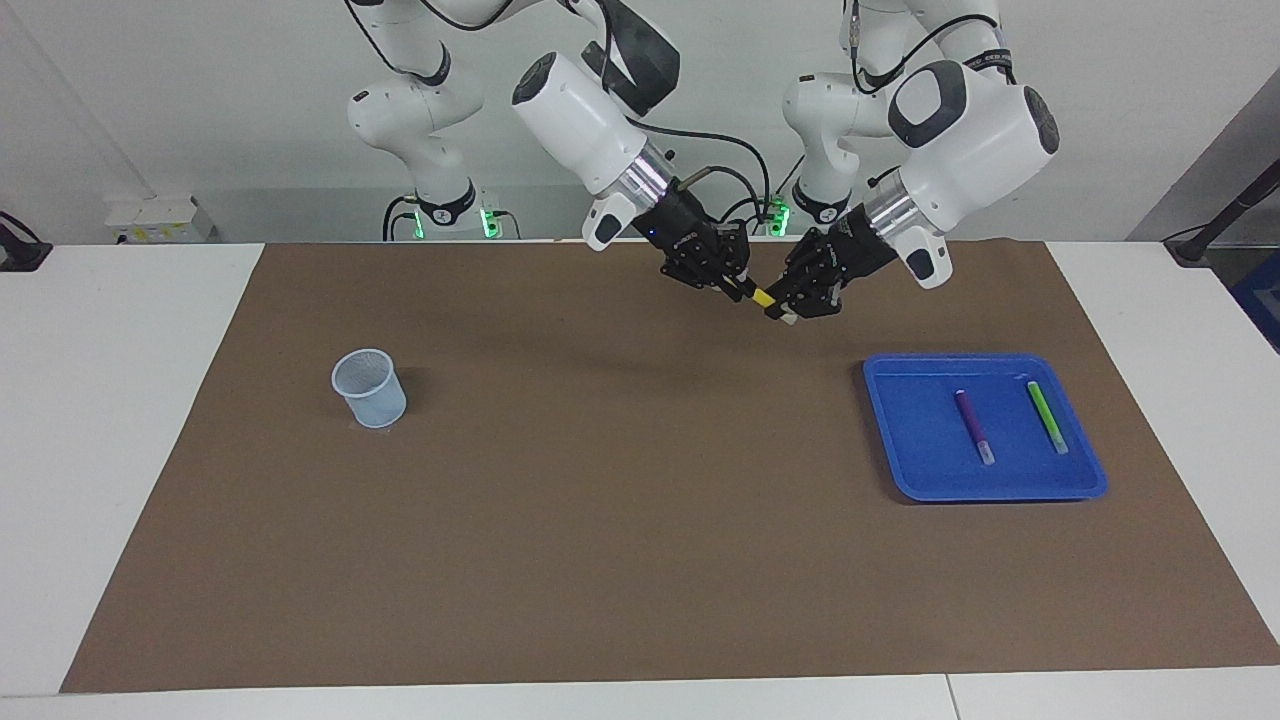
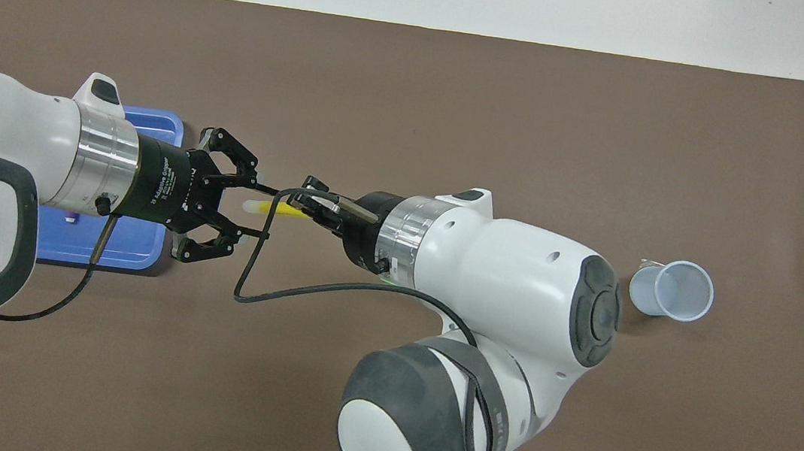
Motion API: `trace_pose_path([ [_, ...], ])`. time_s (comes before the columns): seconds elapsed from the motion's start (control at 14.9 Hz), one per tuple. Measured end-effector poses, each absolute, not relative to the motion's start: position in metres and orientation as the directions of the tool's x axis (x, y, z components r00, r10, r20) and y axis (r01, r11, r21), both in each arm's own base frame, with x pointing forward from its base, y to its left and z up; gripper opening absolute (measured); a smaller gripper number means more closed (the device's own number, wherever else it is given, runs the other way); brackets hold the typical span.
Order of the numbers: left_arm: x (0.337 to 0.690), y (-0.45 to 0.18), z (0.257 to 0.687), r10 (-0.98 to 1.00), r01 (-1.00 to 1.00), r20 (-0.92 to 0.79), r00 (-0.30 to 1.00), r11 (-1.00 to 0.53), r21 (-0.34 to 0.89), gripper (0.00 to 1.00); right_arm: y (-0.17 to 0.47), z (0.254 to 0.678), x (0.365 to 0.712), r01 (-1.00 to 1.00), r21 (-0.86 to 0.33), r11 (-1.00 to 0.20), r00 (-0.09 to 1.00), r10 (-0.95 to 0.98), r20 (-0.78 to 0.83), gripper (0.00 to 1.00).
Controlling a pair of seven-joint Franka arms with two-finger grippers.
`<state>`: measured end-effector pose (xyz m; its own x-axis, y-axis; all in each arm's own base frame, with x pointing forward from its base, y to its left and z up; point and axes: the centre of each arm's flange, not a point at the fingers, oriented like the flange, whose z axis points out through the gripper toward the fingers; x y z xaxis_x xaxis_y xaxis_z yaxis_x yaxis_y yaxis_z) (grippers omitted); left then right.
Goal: Transfer and insert pens with both arms
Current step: 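Grasp the yellow pen with the right gripper and open the left gripper, then carry the yellow pen to the white cup with the right gripper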
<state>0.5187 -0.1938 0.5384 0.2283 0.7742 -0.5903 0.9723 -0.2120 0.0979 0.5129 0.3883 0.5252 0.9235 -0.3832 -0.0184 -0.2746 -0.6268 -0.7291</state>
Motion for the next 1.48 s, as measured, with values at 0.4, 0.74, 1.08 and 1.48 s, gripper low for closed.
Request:
trace_pose_path([
  [0.4, 0.512, -0.183, 0.521, 0.707, 0.838, -0.457, 0.539, -0.507, 0.203, 0.48, 0.339, 0.513, 0.538, -0.121, -0.663, -0.739, 0.983, -0.184, 0.026, 0.18],
  [0.74, 0.506, -0.155, 0.511, 0.418, 0.465, -0.234, 0.878, -0.862, 0.203, 0.50, 0.272, 0.510, 0.548, 0.102, -0.504, -0.858, 0.995, 0.081, 0.063, 0.18],
  [1.08, 0.521, -0.078, 0.509, 0.205, 0.221, -0.113, 0.972, -0.962, 0.159, 0.50, 0.174, 0.504, 0.553, 0.376, -0.247, -0.893, 0.923, 0.385, 0.013, 0.18],
  [1.48, 0.530, 0.026, 0.503, 0.052, 0.053, -0.011, 0.999, -0.995, 0.087, 0.50, 0.104, 0.505, 0.564, 0.706, 0.052, -0.707, 0.708, 0.699, -0.098, 0.18],
])
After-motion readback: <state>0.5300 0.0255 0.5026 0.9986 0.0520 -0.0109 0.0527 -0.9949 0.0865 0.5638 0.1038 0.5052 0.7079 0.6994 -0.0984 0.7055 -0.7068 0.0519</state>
